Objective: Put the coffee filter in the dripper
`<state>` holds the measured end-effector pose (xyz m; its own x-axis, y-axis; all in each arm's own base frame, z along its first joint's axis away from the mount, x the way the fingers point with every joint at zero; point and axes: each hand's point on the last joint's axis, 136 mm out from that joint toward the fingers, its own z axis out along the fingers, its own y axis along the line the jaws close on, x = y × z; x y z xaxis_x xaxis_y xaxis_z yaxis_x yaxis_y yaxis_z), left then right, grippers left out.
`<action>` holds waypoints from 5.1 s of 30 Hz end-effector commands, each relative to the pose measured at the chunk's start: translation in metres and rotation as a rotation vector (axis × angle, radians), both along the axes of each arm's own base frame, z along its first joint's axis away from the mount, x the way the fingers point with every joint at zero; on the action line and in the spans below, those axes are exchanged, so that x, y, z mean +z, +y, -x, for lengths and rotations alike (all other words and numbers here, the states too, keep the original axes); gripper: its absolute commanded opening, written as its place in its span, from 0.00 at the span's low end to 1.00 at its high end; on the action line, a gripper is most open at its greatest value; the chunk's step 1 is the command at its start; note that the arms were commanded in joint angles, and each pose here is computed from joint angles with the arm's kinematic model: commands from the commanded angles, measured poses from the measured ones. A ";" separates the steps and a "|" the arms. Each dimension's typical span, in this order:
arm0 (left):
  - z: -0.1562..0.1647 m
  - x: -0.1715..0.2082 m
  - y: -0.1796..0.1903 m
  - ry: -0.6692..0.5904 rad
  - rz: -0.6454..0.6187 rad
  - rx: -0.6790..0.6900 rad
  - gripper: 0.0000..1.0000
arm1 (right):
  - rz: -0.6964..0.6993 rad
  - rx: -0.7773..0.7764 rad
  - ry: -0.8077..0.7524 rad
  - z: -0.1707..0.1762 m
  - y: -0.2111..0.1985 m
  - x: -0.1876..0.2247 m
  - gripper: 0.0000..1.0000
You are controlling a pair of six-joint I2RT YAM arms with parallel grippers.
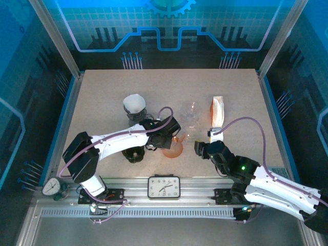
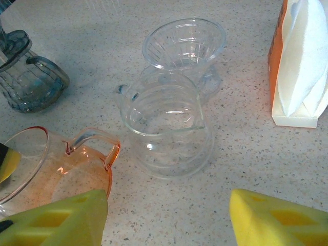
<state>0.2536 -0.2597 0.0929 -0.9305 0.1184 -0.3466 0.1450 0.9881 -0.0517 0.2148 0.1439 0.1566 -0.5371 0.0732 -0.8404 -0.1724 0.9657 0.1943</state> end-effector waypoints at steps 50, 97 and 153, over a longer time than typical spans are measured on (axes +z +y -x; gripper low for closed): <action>0.008 0.164 0.071 -0.484 0.271 0.108 0.99 | -0.135 0.594 0.205 -0.019 0.161 0.030 0.71; 0.038 0.192 0.153 -0.785 0.395 0.238 0.99 | 0.003 0.825 0.341 0.005 0.280 0.004 0.04; 0.031 0.129 0.119 -0.648 0.453 0.226 0.99 | 0.020 0.371 0.465 -0.049 0.114 0.038 0.68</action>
